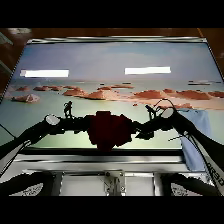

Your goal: Fold the shirts.

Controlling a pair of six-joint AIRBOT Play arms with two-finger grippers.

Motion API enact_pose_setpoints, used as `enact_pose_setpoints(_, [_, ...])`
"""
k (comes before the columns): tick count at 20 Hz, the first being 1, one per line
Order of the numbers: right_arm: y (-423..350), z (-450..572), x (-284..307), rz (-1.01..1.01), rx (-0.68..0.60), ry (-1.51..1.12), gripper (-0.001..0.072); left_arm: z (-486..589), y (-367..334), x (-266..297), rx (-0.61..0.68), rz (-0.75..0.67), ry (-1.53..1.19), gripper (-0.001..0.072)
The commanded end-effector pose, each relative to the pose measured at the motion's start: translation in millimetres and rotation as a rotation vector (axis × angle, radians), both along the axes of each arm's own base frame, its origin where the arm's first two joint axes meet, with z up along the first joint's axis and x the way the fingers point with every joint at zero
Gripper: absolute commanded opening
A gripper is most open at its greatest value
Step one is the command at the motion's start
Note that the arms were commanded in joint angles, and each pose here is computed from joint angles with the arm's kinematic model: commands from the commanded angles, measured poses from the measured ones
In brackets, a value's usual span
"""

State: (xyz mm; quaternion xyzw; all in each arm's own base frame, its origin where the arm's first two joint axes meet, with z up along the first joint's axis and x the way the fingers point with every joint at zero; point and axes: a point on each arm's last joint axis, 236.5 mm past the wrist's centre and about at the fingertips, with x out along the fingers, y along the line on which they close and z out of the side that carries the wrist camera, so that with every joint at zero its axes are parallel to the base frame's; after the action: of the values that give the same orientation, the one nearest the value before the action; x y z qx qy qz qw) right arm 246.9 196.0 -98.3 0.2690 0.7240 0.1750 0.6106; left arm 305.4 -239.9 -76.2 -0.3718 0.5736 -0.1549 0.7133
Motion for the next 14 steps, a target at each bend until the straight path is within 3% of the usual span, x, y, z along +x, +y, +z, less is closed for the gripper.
enact_pose_setpoints(1, [25.2,-18.4,-2.9,0.014,-0.027,-0.014,0.068,12.3,-2.5,-1.7,-0.017,-0.024,-0.025,0.0036])
enact_pose_setpoints(3, [33.0,-24.1,-1.4,-0.005,-0.035,-0.016,0.0676,19.6,-2.6,-0.3,-0.024,-0.023,-0.044,0.0036])
enact_pose_setpoints(4, [32.5,-25.3,0.2,-0.011,-0.038,-0.019,0.052,24.1,-2.7,0.4,-0.027,-0.022,-0.056,0.0037])
enact_pose_setpoints(5, [32.0,-25.4,1.9,-0.015,-0.04,-0.024,0.0265,28.1,-2.9,1.1,-0.031,-0.022,-0.066,0.0036])
enact_pose_setpoints(6, [31.2,-25.0,4.3,-0.022,-0.039,-0.029,0.0058,32.5,-2.8,1.8,-0.034,-0.022,-0.078,0.0036])
enact_pose_setpoints(11, [13.2,24.0,38.4,0.012,-0.006,-0.186,0.0061,82.8,8.3,16.9,-0.056,-0.041,-0.226,0.0035])
enact_pose_setpoints(14, [-19.4,115.8,91.7,-0.021,-0.021,-0.47,0.006,160.8,27.8,34.4,-0.04,-0.065,-0.425,0.0034])
